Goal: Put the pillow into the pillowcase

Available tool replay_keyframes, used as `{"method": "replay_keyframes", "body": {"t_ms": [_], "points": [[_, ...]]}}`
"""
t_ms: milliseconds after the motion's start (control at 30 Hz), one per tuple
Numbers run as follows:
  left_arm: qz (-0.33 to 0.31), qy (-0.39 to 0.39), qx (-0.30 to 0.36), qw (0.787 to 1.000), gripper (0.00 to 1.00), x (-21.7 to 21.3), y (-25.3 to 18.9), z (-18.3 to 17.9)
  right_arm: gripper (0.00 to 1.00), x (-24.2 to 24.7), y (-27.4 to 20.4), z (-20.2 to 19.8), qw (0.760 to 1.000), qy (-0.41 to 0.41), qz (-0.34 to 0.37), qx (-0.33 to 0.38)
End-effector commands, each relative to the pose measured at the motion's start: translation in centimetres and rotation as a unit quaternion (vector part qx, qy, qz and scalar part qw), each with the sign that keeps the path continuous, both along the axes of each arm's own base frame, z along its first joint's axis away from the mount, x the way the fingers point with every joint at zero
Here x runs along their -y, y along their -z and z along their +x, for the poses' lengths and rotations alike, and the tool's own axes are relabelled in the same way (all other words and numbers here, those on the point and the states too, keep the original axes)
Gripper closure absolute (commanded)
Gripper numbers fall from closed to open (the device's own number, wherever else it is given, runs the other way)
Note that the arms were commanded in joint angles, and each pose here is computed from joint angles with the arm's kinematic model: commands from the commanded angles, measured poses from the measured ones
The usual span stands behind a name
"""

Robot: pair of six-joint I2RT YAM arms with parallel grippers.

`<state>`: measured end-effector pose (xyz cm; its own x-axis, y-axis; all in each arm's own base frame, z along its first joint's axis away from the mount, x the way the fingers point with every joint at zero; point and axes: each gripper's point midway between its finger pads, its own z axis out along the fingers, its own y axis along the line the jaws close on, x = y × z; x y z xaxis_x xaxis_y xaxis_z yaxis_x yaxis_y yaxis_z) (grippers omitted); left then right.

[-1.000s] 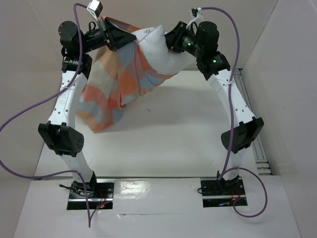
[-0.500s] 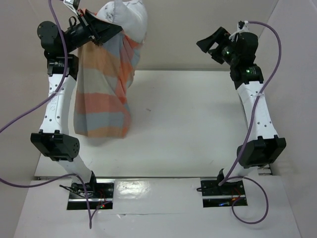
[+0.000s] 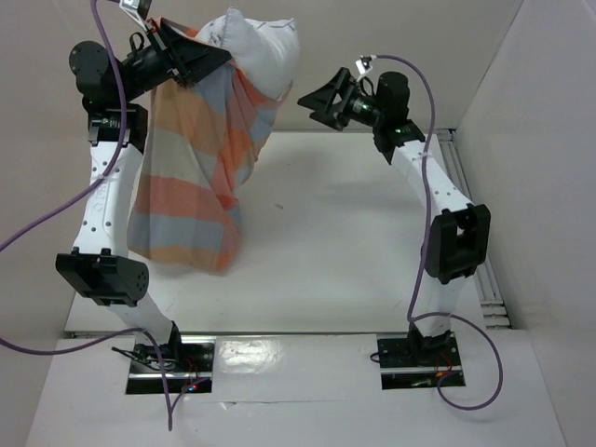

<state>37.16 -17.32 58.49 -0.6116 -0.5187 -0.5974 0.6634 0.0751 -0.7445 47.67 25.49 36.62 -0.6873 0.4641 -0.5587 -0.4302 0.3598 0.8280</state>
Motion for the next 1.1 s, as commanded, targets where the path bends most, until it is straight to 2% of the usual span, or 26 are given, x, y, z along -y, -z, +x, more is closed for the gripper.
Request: {"method": "replay_keyframes", "body": {"t_ms": [0,200,367,400,433,500,533,667,700,767,800,867,900,967,1067], "points": [[-0.004,-0.009,0.125,0.992,1.0,0.0,-5.2,-6.1,0.03,-2.4,-8.1,-2.0,0.991,-0.056,0.053,0.109],[-0.004,-0.009,0.121,0.993,1.0,0.0,-4.9,-5.8,0.08,-3.8,-8.4,-1.7,0.992,-0.05,0.074,0.091],[-0.006,-0.007,0.118,0.993,1.0,0.0,-4.8,-6.0,0.11,-5.1,-7.0,-0.7,0.994,-0.057,0.063,0.074],[-0.006,-0.007,0.123,0.992,1.0,0.0,-4.9,-6.1,0.18,-5.2,-6.8,-0.4,0.994,-0.058,0.066,0.069],[-0.007,-0.003,0.123,0.992,1.0,0.3,-4.9,-6.2,0.2,-5.5,-5.7,0.4,0.995,-0.057,0.062,0.055],[-0.007,-0.003,0.123,0.992,1.0,0.3,-4.9,-6.2,0.23,-5.7,-6.5,0.9,0.994,-0.062,0.056,0.068],[-0.004,0.001,0.123,0.992,1.0,0.3,-4.8,-6.3,0.28,-6.0,-5.4,1.5,0.995,-0.068,0.05,0.06],[-0.004,0.001,0.123,0.992,1.0,0.3,-4.8,-6.4,0.43,-6.4,-6.2,1.7,0.993,-0.083,0.045,0.069],[-0.004,0.001,0.123,0.992,1.0,0.3,-4.8,-6.4,0.6,-6.4,-5.9,1.6,0.994,-0.083,0.04,0.061],[-0.004,0.001,0.123,0.992,1.0,0.3,-4.8,-6.4,0.75,-6.1,-6.3,1.1,0.994,-0.078,0.034,0.067],[-0.004,0.001,0.124,0.992,1.0,0.3,-4.6,-6.2,0.85,-6.0,-5.2,1.0,0.995,-0.078,0.029,0.06],[-0.006,0.003,0.125,0.992,1.0,0.3,-4.7,-6.4,0.97,-5.7,-6.0,0.3,0.994,-0.073,0.032,0.072],[-0.006,0.003,0.121,0.993,1.0,0.3,-4.5,-6.2,1.0,-5.7,-5.4,0.4,0.995,-0.073,0.03,0.061],[-0.006,0.003,0.125,0.992,1.0,0.3,-4.7,-6.6,1.0,-5.6,-5.7,-0.1,0.994,-0.078,0.021,0.075],[-0.006,-0.002,0.125,0.992,1.0,0.1,-4.7,-6.5,1.0,-4.9,-8.2,-1.2,0.993,-0.06,0.024,0.1]]}}
